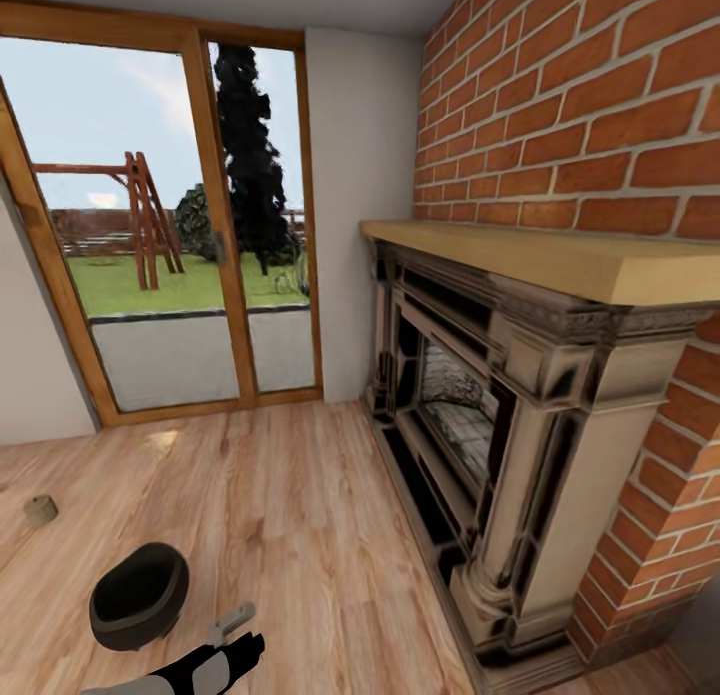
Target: Place each of the two pumpkins and all three candles from the living room inside a cabinet in the living room (use any cabinet), then make sure every cabinet is closed, and position the cauldron so it is next to a table in the living room.
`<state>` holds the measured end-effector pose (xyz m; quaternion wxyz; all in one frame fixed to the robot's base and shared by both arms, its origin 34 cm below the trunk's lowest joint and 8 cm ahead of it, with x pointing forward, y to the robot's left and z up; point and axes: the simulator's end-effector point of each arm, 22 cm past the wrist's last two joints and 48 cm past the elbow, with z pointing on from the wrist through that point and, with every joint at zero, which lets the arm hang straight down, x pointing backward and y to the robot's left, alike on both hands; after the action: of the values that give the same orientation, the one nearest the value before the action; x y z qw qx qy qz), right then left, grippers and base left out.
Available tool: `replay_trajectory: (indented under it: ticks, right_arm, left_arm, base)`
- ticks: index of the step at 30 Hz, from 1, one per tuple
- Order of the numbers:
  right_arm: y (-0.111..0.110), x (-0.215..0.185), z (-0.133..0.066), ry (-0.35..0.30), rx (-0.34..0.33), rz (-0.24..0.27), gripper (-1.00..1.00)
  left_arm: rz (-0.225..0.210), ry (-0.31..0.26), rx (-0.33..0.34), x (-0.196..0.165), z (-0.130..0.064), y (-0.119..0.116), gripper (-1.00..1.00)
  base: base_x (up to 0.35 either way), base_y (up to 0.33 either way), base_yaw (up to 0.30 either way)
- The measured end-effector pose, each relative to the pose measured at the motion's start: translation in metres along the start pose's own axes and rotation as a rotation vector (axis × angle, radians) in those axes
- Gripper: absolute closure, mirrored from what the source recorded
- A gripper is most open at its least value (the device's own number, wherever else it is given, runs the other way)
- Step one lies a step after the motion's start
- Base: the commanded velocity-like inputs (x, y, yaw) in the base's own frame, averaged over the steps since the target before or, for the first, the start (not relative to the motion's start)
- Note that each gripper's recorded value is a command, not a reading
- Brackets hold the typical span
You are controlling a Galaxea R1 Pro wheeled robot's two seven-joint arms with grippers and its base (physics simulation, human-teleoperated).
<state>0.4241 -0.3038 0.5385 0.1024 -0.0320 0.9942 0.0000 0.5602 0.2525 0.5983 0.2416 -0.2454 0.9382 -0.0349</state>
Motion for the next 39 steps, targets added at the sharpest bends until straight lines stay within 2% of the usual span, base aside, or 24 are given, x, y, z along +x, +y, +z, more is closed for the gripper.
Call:
replay_trajectory:
  ticks: [24, 39]
  right_arm:
    - [0.0010, -0.0004, -0.0001, -0.001, -0.001, -0.001, -1.00]
    - [0.0012, -0.0004, -0.0001, -0.001, -0.001, -0.001, -1.00]
  left_arm:
    - [0.000, 0.000, 0.001, -0.0003, -0.0002, -0.0003, -1.00]
    - [0.000, 0.000, 0.001, -0.0003, -0.0002, -0.0003, -1.00]
  base:
    - [0.334, 0.000, 0.007]
    - [0.334, 0.000, 0.256]
